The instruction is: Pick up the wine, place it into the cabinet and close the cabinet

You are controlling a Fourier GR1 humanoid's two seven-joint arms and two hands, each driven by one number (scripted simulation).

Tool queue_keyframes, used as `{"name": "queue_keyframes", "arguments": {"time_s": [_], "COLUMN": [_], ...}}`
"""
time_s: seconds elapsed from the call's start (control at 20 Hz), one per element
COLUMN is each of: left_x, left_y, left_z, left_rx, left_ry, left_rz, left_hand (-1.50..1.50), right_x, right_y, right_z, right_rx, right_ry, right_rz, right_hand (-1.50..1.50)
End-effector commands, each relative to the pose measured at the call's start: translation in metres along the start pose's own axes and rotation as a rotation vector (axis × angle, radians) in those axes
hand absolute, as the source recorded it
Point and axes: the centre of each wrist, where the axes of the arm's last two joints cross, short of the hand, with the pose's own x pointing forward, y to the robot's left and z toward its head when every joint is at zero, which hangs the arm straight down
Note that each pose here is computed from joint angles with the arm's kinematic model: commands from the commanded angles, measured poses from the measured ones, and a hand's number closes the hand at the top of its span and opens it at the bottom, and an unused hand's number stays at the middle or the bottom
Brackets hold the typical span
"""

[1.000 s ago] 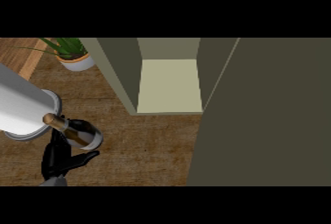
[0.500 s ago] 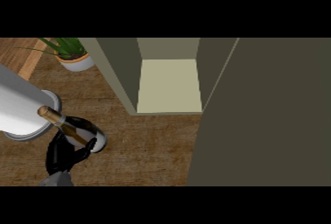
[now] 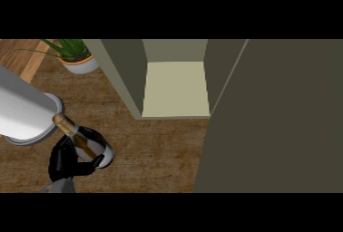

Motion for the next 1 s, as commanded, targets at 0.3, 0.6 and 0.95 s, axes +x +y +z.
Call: {"name": "queue_keyframes", "arguments": {"time_s": [0.3,0.6,0.95], "left_x": [-0.004,0.014,0.046], "left_y": [-0.04,-0.075,-0.102], "left_z": [0.019,0.024,0.033], "left_rx": [-0.372,-0.41,-0.483], "left_ry": [0.03,0.019,0.016], "left_rz": [0.065,0.127,0.136], "left_hand": [1.5,1.5,1.5], "right_x": [0.03,0.034,0.026], "right_y": [-0.013,-0.013,-0.018], "right_z": [0.026,0.029,0.026], "right_rx": [-0.038,-0.04,-0.043], "right_ry": [-0.097,-0.098,-0.105], "right_rz": [0.004,0.0,0.022], "right_hand": [-1.5,-1.5,-1.5]}}
